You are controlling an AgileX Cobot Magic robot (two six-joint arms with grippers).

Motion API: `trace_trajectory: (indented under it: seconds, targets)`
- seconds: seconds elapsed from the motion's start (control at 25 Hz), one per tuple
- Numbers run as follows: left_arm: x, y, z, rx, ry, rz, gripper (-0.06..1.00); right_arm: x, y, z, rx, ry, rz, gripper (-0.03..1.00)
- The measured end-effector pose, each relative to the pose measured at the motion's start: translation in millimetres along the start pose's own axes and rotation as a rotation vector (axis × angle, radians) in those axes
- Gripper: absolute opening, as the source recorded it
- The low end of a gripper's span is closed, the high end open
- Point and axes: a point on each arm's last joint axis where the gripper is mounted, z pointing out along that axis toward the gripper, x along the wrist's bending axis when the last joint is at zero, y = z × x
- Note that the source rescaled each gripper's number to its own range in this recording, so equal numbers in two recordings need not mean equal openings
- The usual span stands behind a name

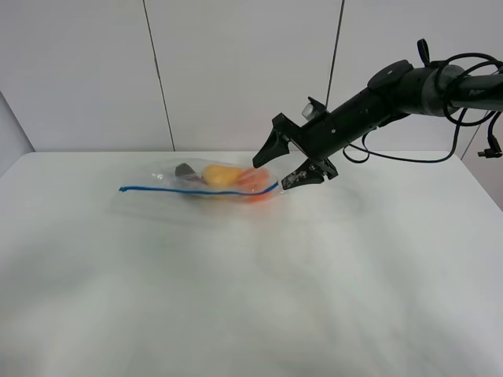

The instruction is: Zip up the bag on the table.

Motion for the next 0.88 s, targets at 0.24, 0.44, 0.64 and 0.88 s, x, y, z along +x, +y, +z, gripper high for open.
trace_trajectory:
  seconds: [0.24,0.44,0.64,0.88]
  targets:
    - [0.2,-0.6,0.7,0.003,0.002,-0.012,1.00,2.0,10.3,-18.3,0.009,-0.193,-0.086,0.95]
    - [0.3,-0.8,1.0,0.005,0.002,-0.015,1.00,-1.5,23.7,-49.7,-0.013,-0.519,-0.151,0.95]
    - [0.3,-0.8,1.0,0.005,0.002,-0.015,1.00,-15.7,31.3,-75.3,-0.038,-0.755,-0.190,0.95]
    - [0.3,-0.8,1.0,0.005,0.002,-0.015,1.00,-53.1,34.8,-115.2,-0.087,-0.793,-0.082,0.95]
